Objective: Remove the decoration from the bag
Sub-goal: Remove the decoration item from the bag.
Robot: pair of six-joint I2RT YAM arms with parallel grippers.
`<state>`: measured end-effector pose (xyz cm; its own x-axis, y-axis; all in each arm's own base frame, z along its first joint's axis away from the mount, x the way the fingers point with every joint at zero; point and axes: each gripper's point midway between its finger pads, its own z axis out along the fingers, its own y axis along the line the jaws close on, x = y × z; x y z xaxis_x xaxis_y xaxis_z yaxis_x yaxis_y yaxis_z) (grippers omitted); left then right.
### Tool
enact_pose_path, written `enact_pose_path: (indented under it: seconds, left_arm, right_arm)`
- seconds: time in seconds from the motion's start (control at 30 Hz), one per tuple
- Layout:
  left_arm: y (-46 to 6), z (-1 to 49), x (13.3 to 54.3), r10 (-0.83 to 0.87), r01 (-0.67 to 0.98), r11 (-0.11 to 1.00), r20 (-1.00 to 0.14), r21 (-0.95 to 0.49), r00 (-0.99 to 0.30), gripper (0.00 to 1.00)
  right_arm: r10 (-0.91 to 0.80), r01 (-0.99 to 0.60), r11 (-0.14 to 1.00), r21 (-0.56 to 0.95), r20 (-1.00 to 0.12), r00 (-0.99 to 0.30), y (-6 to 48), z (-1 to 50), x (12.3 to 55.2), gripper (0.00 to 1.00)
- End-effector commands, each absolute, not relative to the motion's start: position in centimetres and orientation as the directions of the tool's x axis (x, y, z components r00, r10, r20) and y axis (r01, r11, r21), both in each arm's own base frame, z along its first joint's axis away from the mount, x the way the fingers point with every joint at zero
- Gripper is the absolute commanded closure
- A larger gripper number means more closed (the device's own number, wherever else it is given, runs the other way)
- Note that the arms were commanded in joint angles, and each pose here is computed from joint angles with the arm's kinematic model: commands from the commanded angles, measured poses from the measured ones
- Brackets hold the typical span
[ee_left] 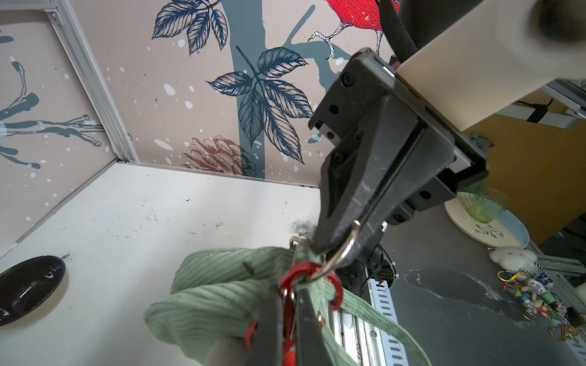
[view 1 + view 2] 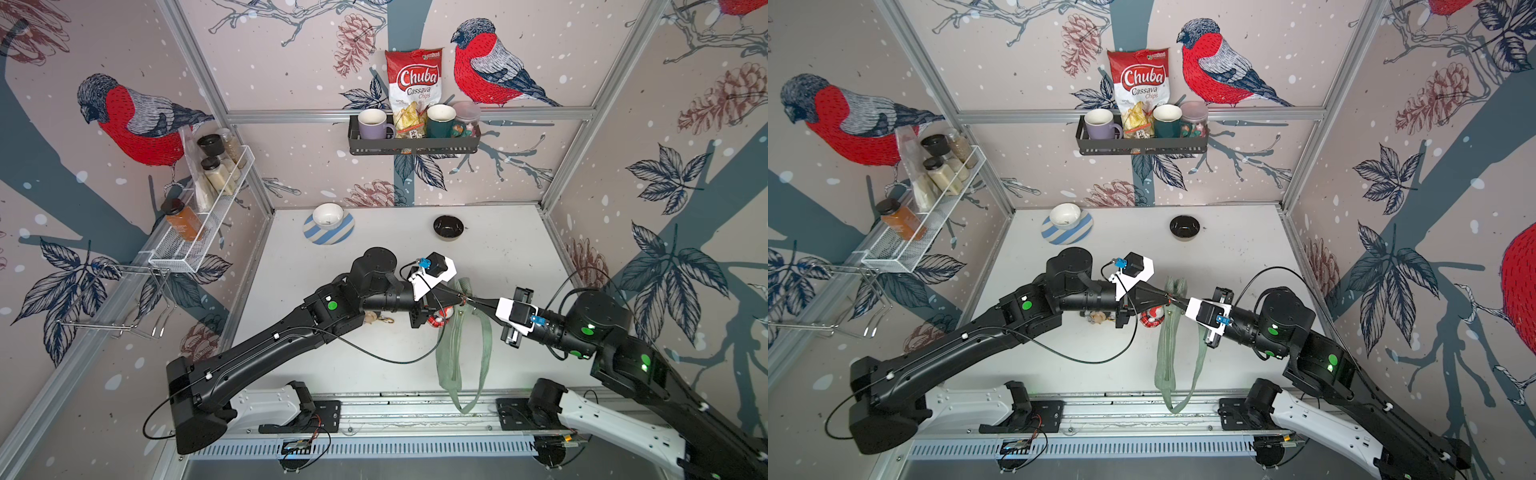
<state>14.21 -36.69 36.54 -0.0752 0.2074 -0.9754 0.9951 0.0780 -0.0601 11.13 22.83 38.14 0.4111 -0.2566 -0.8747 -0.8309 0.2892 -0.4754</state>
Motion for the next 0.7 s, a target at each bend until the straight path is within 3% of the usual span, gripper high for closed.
enact_pose_path:
  seconds: [0.0, 0.67]
  left_arm:
    - [-36.8, 37.7, 14.5, 0.166, 0.995, 0.086, -0.984, -0.044, -0.058, 1.0]
    - [-36.7, 38.9, 18.6, 0.059, 0.904, 0.338, -0.953, -0.261, -0.297, 1.0]
  right_arm:
    - [-0.209, -0.825, 0.305, -0.475, -0.879, 0.428, 22.7, 39.7, 10.9, 1.0]
    - [-0.232, -0.814, 0.318, -0.485, -0.873, 0.429, 22.1, 39.3, 10.9, 1.0]
